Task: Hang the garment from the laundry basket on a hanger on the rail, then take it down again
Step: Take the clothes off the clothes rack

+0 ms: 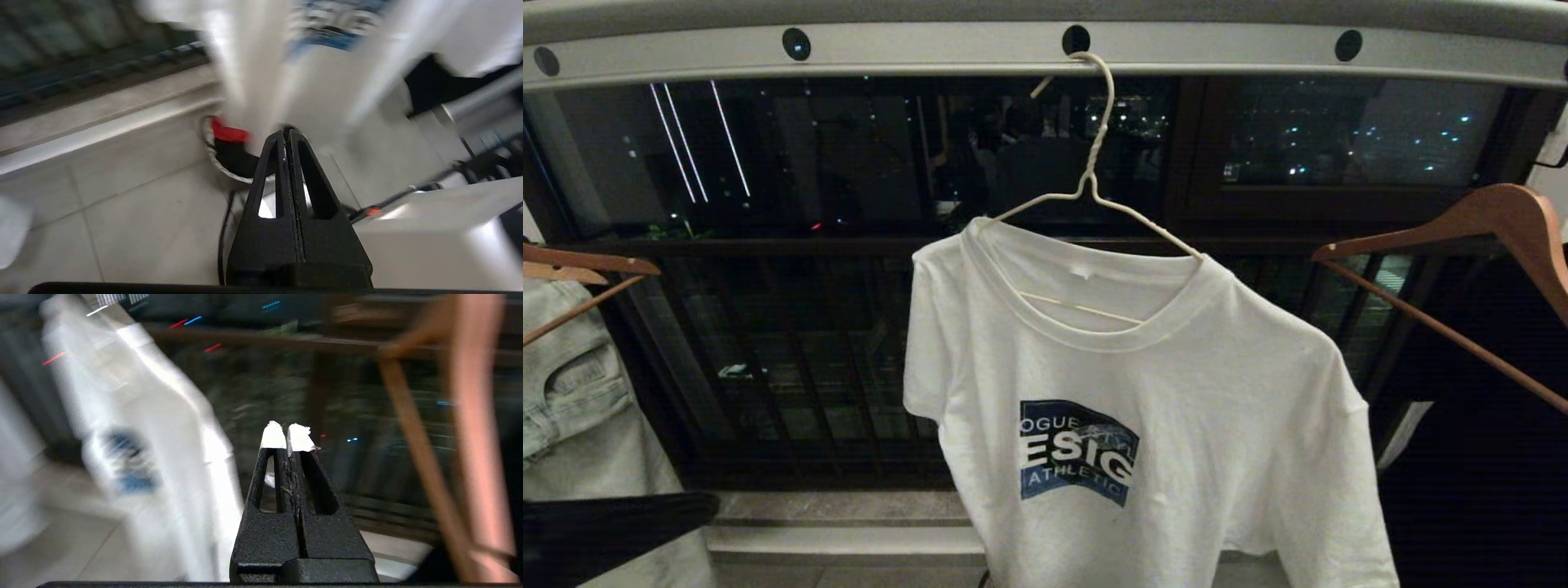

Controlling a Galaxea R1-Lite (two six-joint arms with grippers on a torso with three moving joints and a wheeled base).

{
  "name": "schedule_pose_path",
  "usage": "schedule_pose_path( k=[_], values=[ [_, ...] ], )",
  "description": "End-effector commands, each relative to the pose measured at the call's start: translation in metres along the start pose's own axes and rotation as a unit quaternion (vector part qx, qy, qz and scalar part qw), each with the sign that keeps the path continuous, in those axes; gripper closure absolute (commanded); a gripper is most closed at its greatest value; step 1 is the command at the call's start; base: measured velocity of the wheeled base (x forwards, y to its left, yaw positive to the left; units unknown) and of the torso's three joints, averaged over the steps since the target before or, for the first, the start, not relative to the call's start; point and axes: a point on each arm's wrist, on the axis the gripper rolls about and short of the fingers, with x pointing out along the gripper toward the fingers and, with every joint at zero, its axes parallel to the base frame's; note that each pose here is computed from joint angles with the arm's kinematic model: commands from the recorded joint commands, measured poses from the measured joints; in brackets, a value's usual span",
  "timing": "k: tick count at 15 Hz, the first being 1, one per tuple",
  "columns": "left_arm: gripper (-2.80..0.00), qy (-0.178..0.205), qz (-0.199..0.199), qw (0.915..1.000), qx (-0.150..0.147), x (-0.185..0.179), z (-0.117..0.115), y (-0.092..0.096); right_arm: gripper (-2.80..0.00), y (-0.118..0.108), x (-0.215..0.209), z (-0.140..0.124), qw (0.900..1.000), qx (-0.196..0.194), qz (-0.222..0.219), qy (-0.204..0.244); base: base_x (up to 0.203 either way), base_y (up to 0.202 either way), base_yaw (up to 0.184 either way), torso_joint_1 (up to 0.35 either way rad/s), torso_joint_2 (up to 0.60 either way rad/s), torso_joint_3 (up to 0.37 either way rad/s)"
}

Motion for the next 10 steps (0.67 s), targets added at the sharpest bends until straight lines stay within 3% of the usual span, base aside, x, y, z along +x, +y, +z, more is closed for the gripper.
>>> schedule_pose_path(
  k=[1,3,5,8,10],
  values=[
    [0.0,-0.063,0.017,0.9978,-0.01,-0.037,-0.028,0.007,0.0,-0.013,-0.038,-0.005,0.999,0.01,-0.037,-0.03,0.0,0.0,0.0,0.0,0.0,0.0],
    [0.0,-0.101,0.094,0.9901,-0.027,-0.051,-0.049,0.011,0.0,-0.022,-0.064,-0.016,0.998,0.008,-0.056,-0.023,0.0,0.0,0.0,0.0,0.0,0.0],
    [0.0,-0.13,0.156,0.9781,-0.043,-0.06,-0.062,0.008,0.0,-0.022,-0.076,-0.022,0.994,0.003,-0.11,-0.013,0.0,0.0,0.0,0.0,0.0,0.0],
    [0.0,-0.151,0.176,0.9716,-0.046,-0.072,-0.083,0.003,0.0,-0.016,-0.104,-0.027,0.981,-0.003,-0.192,-0.002,0.0,0.0,0.0,0.0,0.0,0.0],
    [0.0,-0.159,0.187,0.9682,-0.05,-0.079,-0.098,-0.001,0.0,-0.016,-0.111,-0.039,0.974,0.009,-0.222,0.037,0.0,0.0,0.0,0.0,0.0,0.0]
  ],
)
